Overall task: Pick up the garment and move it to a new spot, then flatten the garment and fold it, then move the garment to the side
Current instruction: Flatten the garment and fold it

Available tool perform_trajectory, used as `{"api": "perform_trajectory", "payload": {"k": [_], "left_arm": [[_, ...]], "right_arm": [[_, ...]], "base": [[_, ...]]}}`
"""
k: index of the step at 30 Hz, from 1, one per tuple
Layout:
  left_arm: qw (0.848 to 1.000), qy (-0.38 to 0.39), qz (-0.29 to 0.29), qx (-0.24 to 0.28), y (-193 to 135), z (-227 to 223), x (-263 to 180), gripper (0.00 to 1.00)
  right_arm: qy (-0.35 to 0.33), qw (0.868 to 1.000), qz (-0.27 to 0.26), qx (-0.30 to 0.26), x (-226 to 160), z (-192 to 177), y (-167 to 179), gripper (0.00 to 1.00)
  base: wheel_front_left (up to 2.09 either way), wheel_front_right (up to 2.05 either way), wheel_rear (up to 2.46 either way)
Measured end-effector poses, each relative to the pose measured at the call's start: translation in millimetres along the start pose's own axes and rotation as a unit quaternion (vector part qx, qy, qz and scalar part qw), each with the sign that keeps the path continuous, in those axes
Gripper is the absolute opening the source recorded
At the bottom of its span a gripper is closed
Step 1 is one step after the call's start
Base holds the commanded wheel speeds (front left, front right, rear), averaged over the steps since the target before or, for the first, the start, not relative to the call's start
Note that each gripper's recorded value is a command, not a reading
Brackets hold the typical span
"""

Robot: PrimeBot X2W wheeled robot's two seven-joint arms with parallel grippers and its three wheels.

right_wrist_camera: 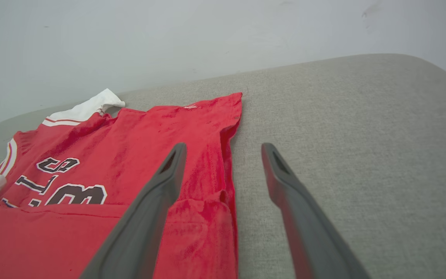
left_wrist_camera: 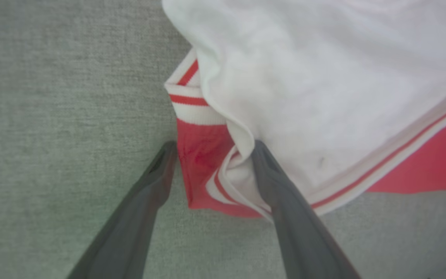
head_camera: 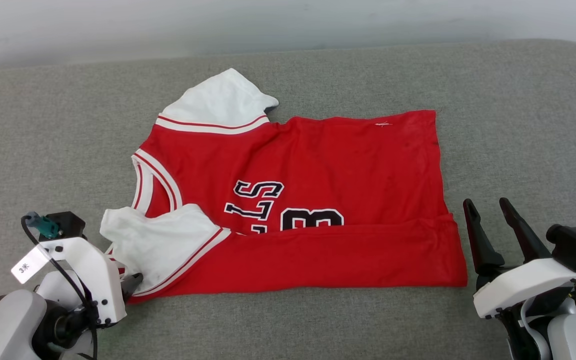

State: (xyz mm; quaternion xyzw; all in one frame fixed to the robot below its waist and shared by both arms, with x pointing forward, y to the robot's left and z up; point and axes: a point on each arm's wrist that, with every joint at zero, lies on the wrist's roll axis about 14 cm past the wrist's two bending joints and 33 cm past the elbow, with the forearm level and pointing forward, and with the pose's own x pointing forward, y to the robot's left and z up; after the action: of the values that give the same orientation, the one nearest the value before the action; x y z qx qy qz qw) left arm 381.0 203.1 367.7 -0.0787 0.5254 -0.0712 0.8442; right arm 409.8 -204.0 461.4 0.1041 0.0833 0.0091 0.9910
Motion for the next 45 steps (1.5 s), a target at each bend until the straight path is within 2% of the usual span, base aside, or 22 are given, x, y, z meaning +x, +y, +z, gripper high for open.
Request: {"api": "perform_trajectory", "payload": {"k": [1,2,3,10,16,21,28,34,35,36,37,38,41,45], "left_arm": [[1.0,0.004,-0.001,0.0,-0.6,-0.4,2.0,0.51],[1.0,0.007,-0.003,0.0,-1.2,-1.0,3.5,0.2],[1.0,0.009,-0.007,-0.002,-2.1,-2.0,4.6,0.0],[0.999,-0.027,-0.023,0.005,-13.3,8.6,-0.9,0.0],[0.996,-0.08,-0.018,0.019,-15.7,20.5,-22.0,0.0],[0.994,-0.11,-0.014,0.025,-16.3,27.7,-36.5,0.0],[0.993,-0.114,-0.014,0.022,-17.3,28.5,-34.3,0.0],[0.994,-0.111,-0.016,0.02,-19.2,27.7,-27.3,0.0],[0.993,-0.112,-0.016,0.019,-18.7,28.8,-26.6,0.0],[0.993,-0.114,-0.016,0.019,-19.0,30.0,-26.0,0.0],[0.993,-0.116,-0.017,0.018,-19.4,30.7,-25.3,0.0],[0.993,-0.119,-0.017,0.019,-19.6,31.5,-25.1,0.0],[0.991,-0.132,-0.015,0.024,-20.1,36.2,-27.7,0.0],[0.988,-0.153,-0.02,0.028,-24.6,39.2,-36.8,0.0]], "right_arm": [[0.001,1.0,-0.003,0.001,-0.2,-0.8,-2.0,1.0],[0.003,1.0,-0.006,0.003,-0.6,-1.7,-4.3,1.0],[0.004,1.0,-0.008,0.005,-1.0,-1.9,-5.8,1.0],[0.042,0.999,-0.013,0.002,-4.7,-5.6,-16.8,1.0],[0.145,0.989,-0.013,0.0,-18.8,-28.0,-26.4,1.0],[0.246,0.969,0.006,0.005,-25.7,-54.5,-17.7,1.0],[0.314,0.949,0.041,-0.001,-20.4,-80.9,4.3,1.0],[0.376,0.925,0.05,-0.001,-21.5,-109.4,8.3,1.0],[0.384,0.922,0.053,0.003,-21.6,-112.3,9.8,0.49],[0.387,0.92,0.056,0.002,-20.4,-113.2,11.3,0.29],[0.39,0.919,0.058,0.0,-19.7,-113.9,12.0,0.04],[0.392,0.918,0.06,0.002,-19.1,-113.9,13.0,0.0],[0.384,0.921,0.067,0.001,-17.3,-110.1,17.6,0.0],[0.358,0.931,0.071,-0.009,-12.9,-93.6,17.7,0.0]], "base": [[0.0,0.0,0.0],[0.0,0.0,0.0],[0.0,0.0,0.0],[0.0,0.0,0.0],[0.0,0.0,0.0],[0.0,0.0,0.0],[0.0,0.0,0.0],[0.0,0.0,0.0],[0.0,0.0,0.0],[0.0,0.0,0.0],[0.0,0.0,0.0],[0.0,0.0,0.0],[0.0,0.0,0.0],[0.0,0.0,0.0]]}}
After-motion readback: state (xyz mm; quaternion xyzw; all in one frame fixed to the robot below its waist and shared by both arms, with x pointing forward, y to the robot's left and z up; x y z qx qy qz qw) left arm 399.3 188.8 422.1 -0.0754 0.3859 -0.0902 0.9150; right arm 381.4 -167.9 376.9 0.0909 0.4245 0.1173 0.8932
